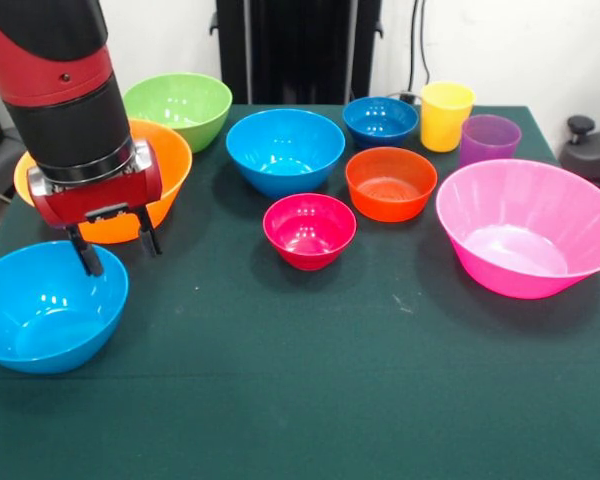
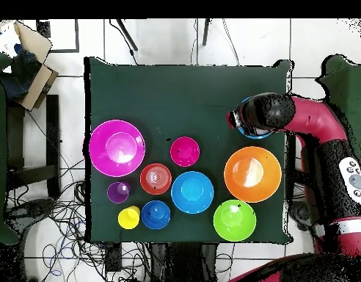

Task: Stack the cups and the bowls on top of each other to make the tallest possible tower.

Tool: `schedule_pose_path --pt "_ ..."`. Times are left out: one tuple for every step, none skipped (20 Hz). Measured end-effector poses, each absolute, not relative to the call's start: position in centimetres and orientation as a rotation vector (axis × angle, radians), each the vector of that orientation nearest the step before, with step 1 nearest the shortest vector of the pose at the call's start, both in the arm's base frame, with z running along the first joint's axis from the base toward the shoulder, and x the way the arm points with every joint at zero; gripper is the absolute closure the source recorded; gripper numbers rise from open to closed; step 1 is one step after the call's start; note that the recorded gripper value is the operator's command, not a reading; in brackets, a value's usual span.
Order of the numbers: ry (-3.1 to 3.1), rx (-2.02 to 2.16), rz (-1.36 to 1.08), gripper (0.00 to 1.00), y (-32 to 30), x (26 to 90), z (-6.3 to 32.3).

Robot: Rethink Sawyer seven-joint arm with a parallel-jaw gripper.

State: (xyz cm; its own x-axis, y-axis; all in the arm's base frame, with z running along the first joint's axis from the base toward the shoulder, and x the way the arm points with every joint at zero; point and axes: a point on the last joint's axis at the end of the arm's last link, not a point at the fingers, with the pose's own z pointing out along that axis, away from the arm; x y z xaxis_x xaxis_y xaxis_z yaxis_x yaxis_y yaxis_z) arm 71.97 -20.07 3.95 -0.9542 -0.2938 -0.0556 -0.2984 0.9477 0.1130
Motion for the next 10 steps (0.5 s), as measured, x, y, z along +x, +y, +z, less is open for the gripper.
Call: schedule_pose_path --pt "3.063 -0.470 0.182 0.00 -20.1 71.9 3.8" --pt "3.063 -0.477 0.175 0.00 -20.1 71.8 3.5" --pt "3.063 -0.480 0.171 0.00 -20.1 71.7 3.3" --pt "3.062 -0.481 0.169 0.00 -20.2 71.7 3.2" --pt "3.061 -0.481 0.167 0.00 -20.2 71.7 3.1" --pt "3.059 -0.481 0.165 0.00 -20.3 71.7 3.1" --pt "3.054 -0.479 0.160 0.00 -20.4 71.7 3.0" --pt "3.045 -0.476 0.151 0.00 -20.6 71.7 2.9" --pt "3.032 -0.472 0.140 0.00 -20.9 71.7 2.8" --pt "3.016 -0.467 0.126 0.00 -21.3 71.6 2.6"
